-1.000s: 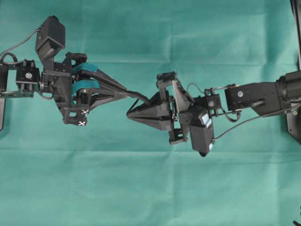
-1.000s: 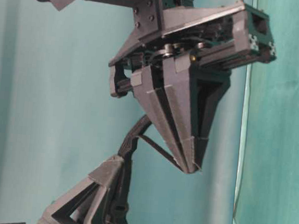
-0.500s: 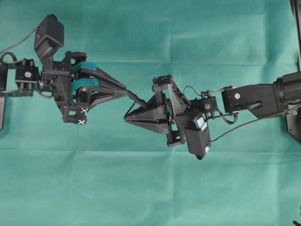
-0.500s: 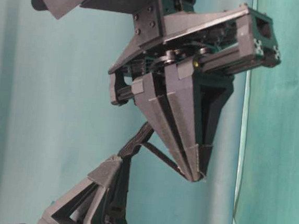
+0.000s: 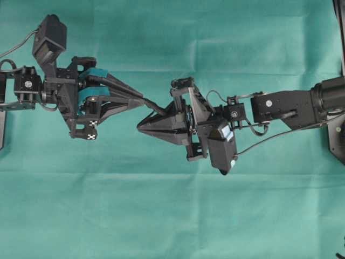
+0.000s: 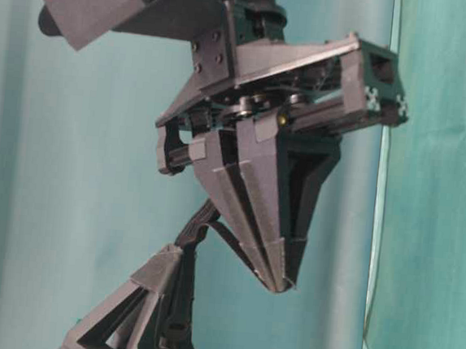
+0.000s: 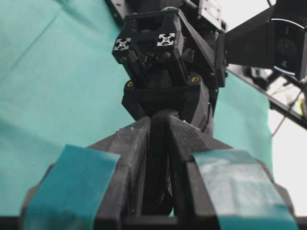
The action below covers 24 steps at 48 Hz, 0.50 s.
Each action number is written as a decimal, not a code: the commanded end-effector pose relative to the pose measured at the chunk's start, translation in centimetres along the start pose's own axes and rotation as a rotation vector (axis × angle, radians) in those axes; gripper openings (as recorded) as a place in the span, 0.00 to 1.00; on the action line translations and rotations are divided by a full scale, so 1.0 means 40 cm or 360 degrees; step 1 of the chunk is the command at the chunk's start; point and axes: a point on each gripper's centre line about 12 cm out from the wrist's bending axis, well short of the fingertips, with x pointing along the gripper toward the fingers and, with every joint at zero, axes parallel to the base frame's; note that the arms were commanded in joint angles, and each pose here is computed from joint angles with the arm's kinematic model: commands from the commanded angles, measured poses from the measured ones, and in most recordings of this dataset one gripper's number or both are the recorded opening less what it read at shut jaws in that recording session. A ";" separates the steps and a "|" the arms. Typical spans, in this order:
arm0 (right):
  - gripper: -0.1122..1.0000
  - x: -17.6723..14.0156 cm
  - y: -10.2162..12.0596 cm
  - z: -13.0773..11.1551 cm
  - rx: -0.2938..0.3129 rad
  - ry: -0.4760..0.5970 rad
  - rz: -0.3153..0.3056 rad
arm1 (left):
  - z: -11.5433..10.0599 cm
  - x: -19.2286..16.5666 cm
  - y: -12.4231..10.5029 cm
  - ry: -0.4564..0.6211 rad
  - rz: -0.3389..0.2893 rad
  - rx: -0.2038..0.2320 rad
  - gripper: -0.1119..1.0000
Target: Peel off the Velcro with your right arm.
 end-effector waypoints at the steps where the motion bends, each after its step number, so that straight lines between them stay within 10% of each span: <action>1: 0.02 0.014 -0.053 0.039 -0.0011 -0.0082 -0.0090 | 0.007 0.003 -0.009 -0.0017 -0.0019 0.0003 0.19; 24: 0.02 0.031 -0.054 0.033 -0.0020 -0.0081 -0.0091 | 0.012 0.006 -0.001 -0.0034 -0.0009 0.0003 0.19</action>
